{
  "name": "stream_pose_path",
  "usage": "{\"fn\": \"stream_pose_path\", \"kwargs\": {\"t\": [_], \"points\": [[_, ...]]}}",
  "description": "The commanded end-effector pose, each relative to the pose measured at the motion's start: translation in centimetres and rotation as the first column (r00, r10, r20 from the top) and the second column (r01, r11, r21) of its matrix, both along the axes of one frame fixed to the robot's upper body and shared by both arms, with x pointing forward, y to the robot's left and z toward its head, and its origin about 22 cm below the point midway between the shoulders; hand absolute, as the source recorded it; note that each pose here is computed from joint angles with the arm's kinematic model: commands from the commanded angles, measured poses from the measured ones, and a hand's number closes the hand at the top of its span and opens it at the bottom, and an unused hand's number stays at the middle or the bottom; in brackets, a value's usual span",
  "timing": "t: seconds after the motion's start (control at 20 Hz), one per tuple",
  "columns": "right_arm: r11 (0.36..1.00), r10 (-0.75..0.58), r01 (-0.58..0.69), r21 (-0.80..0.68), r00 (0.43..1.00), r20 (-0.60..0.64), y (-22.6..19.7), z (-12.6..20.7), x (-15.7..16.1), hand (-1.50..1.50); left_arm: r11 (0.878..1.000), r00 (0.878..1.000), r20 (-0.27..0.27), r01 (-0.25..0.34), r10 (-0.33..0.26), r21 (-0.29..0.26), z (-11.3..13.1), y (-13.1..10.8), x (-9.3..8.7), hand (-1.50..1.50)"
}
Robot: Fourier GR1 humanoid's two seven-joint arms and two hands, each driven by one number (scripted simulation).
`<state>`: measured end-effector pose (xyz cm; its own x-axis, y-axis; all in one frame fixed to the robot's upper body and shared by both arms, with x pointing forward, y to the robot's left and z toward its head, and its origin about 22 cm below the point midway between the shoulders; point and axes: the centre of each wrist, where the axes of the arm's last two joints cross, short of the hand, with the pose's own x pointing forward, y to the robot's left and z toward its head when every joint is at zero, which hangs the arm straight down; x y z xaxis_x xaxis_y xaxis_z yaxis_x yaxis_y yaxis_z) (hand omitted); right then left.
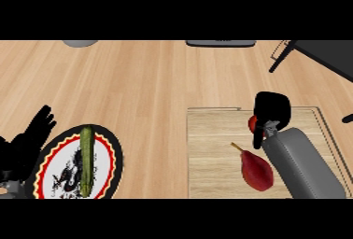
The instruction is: Pick the tomato from the tray and place it in the tiered shelf
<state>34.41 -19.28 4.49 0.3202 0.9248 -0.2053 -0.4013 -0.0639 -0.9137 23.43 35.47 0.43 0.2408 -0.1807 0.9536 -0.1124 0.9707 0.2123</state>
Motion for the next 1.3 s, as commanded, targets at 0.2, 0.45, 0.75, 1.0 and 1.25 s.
{"fn": "stream_pose_path", "kwargs": {"t": [0.2,0.45,0.75,1.0,1.25], "points": [[0.996,0.061,-0.055,-0.069,0.994,0.094,1.1,2.1,-2.9,1.50,1.000,1.000,0.003,-0.012,0.012,0.006,-1.1,-0.4,-0.9,0.00],[0.985,-0.108,0.067,0.159,0.959,0.261,-4.1,3.8,2.7,1.50,1.000,1.000,0.010,0.011,-0.012,0.008,-0.9,0.2,-1.2,0.00],[0.950,-0.204,0.083,0.301,0.896,0.395,-5.8,7.7,5.1,1.50,1.000,1.000,0.010,0.008,-0.008,-0.011,-0.7,-1.2,1.3,0.00],[0.922,-0.277,0.085,0.377,0.826,0.491,-6.0,12.7,3.8,1.50,1.000,1.000,-0.003,-0.017,0.017,0.007,0.1,0.2,-1.2,0.00],[0.841,-0.368,0.029,0.540,0.762,0.533,-3.7,17.2,0.8,1.50,1.000,1.000,-0.008,-0.022,0.022,-0.008,-0.3,-1.9,-0.4,0.00]]}}
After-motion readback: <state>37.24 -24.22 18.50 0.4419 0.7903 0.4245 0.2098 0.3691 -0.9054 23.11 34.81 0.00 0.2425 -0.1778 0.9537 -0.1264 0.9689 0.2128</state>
